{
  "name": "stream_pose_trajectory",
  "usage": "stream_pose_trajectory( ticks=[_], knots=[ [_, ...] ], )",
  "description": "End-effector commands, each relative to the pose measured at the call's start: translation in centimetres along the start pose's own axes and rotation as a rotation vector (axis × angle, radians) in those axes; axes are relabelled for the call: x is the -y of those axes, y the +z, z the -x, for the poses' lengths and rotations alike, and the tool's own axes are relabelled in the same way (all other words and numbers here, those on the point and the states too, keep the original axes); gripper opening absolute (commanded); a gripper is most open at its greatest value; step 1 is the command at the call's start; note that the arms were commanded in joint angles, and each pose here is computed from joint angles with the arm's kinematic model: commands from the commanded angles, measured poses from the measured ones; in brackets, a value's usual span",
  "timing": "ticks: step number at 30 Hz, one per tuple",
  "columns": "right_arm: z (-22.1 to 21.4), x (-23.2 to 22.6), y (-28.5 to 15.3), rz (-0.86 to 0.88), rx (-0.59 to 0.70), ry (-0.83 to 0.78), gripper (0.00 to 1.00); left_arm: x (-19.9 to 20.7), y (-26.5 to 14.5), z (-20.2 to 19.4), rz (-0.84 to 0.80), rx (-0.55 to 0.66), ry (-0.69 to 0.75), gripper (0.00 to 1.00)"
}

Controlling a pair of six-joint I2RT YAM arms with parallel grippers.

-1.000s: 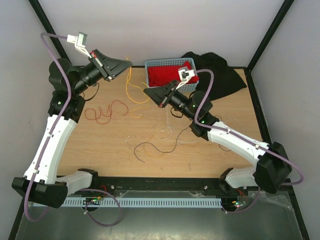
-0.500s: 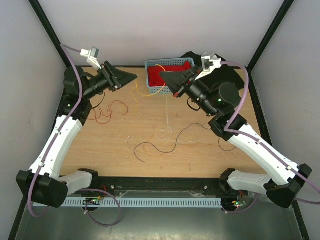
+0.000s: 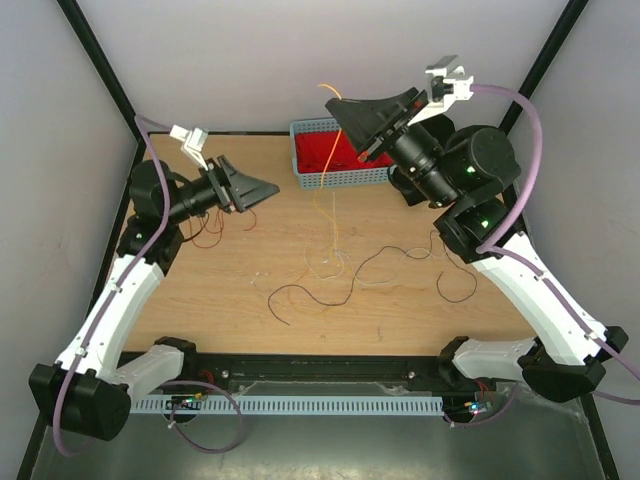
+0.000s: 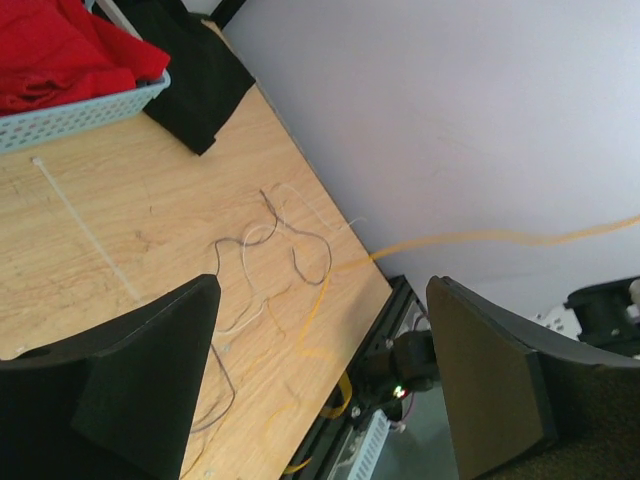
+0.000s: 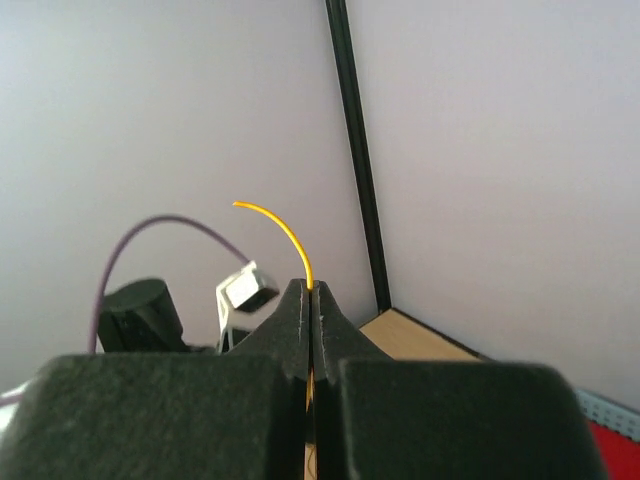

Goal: Zip-tie the wires
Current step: Straighten the cable at the center of the board.

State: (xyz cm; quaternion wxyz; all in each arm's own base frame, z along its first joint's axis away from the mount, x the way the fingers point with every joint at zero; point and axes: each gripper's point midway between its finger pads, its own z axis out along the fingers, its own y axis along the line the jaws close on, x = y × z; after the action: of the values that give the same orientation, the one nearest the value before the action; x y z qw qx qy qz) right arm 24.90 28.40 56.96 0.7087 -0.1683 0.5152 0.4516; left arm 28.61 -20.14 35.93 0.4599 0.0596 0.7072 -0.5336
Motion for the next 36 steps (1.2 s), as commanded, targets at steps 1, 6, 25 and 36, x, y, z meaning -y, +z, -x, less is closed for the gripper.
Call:
stream_pose_trajectory(
  ticks=[1,6,25,36],
  knots=[
    [2.6,-0.8,0.1,0.019,0.041,-0.037,0.0,-0.4,-1.2,-2.8,-0.04,-0.051,0.084,0.86],
    [4.5,-1.0,0.0,0.011,0.09,-0.047,0.0,-1.7,-2.3,-6.6,-0.048,-0.105,0.122,0.88],
    [7.4,-2.4,1.3,0.069,0.162,-0.051,0.0,-9.1,-3.7,-10.2,0.253,0.021,0.341,0.99],
    [7.8,-2.6,1.4,0.076,0.166,-0.048,0.0,-10.6,0.3,-20.1,0.219,-0.329,0.232,0.99]
  ],
)
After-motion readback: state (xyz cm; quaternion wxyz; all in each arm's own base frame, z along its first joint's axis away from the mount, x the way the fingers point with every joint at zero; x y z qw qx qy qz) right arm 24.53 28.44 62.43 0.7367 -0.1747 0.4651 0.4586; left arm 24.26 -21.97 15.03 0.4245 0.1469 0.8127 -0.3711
